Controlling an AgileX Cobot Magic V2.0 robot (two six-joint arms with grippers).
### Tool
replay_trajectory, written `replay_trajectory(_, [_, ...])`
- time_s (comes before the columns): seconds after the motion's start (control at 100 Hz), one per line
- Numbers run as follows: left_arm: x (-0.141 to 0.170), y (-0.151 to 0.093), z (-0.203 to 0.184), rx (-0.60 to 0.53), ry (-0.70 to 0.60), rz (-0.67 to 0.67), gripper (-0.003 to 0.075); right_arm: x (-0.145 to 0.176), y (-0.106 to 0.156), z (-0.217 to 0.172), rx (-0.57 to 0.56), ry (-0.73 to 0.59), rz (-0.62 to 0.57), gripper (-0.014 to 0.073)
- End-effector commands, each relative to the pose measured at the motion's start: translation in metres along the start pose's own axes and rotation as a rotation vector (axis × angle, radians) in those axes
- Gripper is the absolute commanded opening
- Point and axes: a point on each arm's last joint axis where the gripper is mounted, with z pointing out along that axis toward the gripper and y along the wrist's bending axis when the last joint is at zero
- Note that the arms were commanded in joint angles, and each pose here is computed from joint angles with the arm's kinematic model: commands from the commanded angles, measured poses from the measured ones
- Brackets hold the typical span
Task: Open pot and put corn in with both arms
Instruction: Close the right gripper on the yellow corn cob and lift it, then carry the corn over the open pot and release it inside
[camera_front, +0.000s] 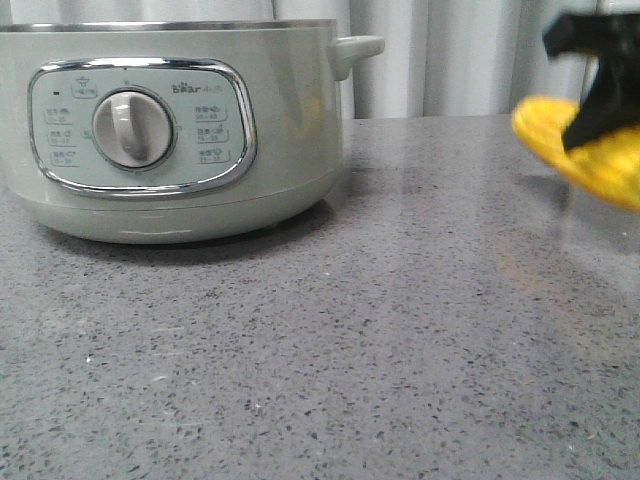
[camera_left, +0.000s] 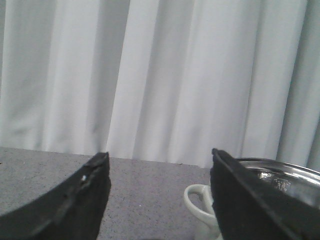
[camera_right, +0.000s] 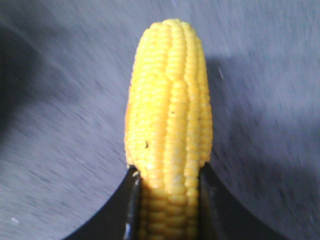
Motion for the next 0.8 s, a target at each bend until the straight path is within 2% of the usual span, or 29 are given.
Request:
replay_trajectory(0.0, [-0.013,-0.003,-0.001,0.019,-0.042,-0.019,0.0316,-0.040,0.021,-0.034,-0.064,-0.223,-0.029,-0.0073])
replay_trajectory(0.16, [-0.005,-0.012,-0.001,0.116,0.048,-0.037,0.0121,-0.077,0.078,-0.060,-0.236,-0.387,-0.118,-0.0073])
replay_trajectory(0.29, [0.001,-0.017,-0.003,0.174,0.111,-0.036,-0.0019,-0.095,0.124,-0.061,-0.361,-0.473,-0.162,-0.0073])
replay_trajectory(0.49, [0.007,-0.023,-0.005,0.239,0.186,-0.086,-0.0018,-0.118,0.167,-0.023,-0.420,-0.465,-0.188,-0.0047])
replay_trajectory(0.58, [0.009,-0.026,-0.007,0.271,0.220,-0.108,-0.0018,-0.123,0.177,-0.002,-0.422,-0.417,-0.199,0.0068])
replay_trajectory(0.79, [0.010,-0.030,-0.015,0.313,0.235,-0.115,-0.0018,-0.118,0.185,0.022,-0.422,-0.279,-0.231,0.0531])
